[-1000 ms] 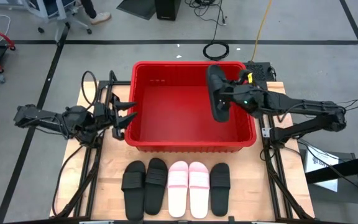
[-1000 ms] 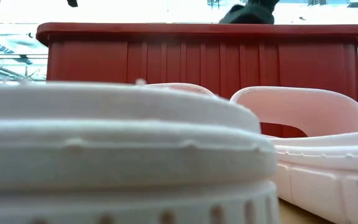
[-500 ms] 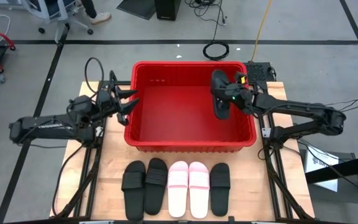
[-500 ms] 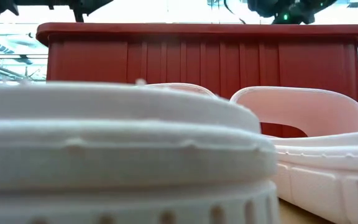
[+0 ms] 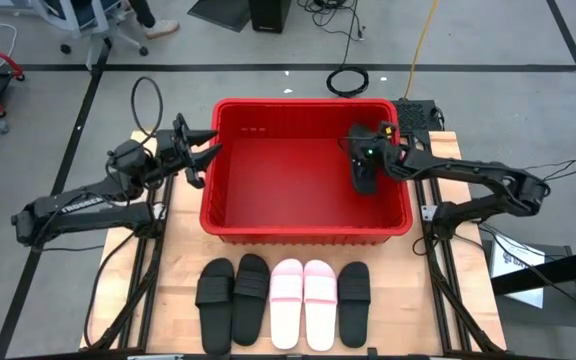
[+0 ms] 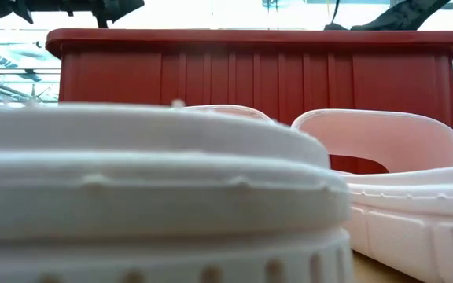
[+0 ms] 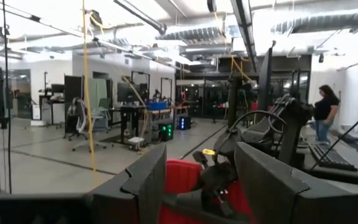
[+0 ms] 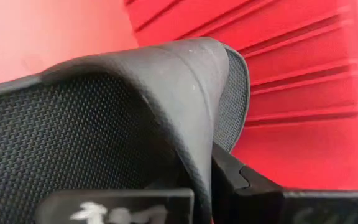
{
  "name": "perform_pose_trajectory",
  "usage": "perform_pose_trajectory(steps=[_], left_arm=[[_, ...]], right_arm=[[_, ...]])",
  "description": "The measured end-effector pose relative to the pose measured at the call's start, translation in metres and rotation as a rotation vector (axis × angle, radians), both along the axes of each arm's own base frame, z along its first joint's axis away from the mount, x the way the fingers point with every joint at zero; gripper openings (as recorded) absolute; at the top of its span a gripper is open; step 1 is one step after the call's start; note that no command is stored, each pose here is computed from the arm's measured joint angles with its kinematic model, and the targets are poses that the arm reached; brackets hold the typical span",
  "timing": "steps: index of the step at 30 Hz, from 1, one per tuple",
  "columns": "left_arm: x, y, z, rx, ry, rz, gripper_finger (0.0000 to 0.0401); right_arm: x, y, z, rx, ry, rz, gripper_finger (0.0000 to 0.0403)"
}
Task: Pick and place slides into bin
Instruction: Put the black slipper into the red container
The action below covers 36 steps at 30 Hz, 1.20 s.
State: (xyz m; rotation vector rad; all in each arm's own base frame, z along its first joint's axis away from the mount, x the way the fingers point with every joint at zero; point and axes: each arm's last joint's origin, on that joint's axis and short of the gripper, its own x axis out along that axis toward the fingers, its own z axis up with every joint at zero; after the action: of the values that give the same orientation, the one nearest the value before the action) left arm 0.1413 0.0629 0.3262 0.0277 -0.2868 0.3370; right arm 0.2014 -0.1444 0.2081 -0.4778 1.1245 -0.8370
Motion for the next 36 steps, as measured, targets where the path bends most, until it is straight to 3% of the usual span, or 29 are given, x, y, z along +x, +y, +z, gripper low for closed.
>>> perform_pose_trajectory(steps=[10, 22, 36], left_arm=[[-0.001, 0.004, 0.000, -0.006, 0.005, 0.011, 0.0198], [-0.001, 0.004, 0.000, -0.015, 0.001, 0.007, 0.0198], [-0.001, 0.004, 0.000, -0.027, -0.004, 0.003, 0.0198]], right_arm=[[0.005, -0.025, -0.026, 0.045, 0.054, -0.026, 0.0004], [0.011, -0.033, -0.054, 0.111, 0.123, -0.020, 0.0004], [0.009, -0.032, -0.057, 0.167, 0.081, -0.031, 0.0004]])
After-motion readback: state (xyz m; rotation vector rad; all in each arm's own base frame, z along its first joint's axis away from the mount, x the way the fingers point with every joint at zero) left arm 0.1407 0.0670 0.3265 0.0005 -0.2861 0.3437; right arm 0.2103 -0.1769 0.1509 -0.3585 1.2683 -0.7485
